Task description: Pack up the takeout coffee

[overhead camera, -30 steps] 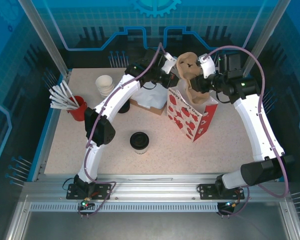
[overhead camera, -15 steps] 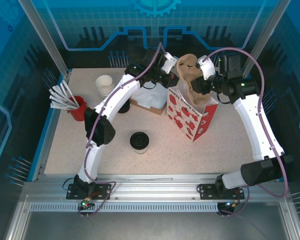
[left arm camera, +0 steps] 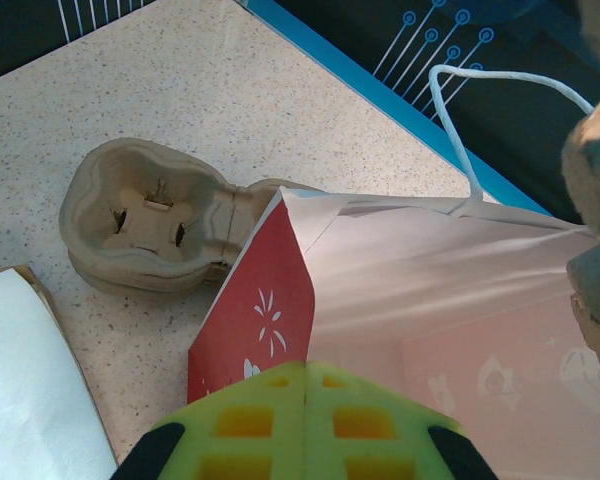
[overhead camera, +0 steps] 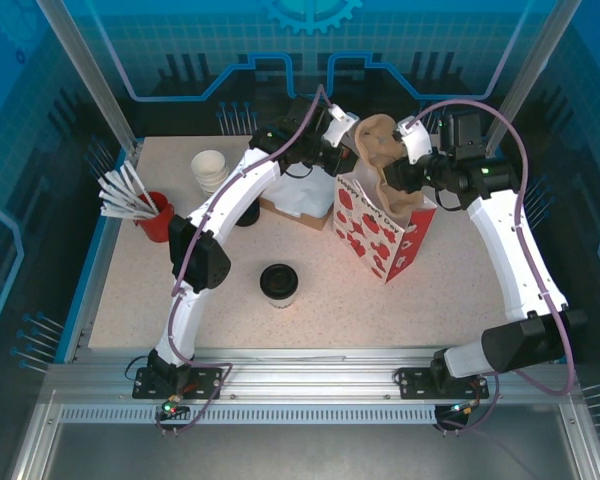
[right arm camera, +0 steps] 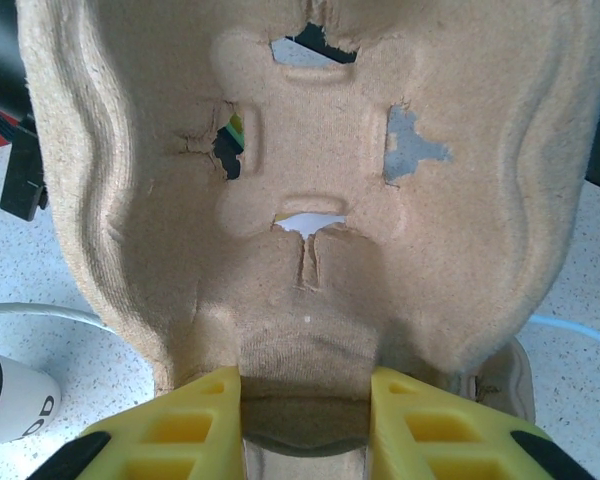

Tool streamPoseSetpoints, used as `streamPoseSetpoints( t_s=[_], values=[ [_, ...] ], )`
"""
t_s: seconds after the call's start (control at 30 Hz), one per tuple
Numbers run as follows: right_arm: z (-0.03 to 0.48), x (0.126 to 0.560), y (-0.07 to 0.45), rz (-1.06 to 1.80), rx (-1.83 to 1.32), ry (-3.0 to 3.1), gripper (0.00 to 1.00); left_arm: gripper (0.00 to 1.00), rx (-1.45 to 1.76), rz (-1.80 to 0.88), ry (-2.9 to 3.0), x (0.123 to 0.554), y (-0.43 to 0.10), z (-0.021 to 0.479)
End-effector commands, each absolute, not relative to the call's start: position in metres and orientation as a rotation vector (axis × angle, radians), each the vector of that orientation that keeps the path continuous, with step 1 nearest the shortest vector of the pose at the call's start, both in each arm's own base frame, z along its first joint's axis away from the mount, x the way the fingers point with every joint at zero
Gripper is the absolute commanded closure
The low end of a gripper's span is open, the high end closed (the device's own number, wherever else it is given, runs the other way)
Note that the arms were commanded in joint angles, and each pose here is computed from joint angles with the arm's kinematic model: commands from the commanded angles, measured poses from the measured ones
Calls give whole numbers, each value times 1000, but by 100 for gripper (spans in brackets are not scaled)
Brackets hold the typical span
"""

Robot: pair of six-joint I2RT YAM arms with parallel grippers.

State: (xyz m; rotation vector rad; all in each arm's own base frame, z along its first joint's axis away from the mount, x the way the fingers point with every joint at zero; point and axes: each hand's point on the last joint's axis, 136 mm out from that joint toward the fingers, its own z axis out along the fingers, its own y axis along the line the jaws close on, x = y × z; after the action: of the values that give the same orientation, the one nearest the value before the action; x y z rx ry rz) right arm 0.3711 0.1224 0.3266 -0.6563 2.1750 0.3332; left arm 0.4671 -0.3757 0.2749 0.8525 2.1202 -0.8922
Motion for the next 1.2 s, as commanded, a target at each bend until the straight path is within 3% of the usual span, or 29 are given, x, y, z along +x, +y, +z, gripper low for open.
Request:
streamPoseSetpoints(
  t_s=[0.0,1.17],
  values=[
    [325,362,117,334,-660,2180,70,100,888,-913,2070,462,-373,294],
    [286,334,120,289,-653,2422,70,100,850,-918,2066,467,-367,299]
  ],
)
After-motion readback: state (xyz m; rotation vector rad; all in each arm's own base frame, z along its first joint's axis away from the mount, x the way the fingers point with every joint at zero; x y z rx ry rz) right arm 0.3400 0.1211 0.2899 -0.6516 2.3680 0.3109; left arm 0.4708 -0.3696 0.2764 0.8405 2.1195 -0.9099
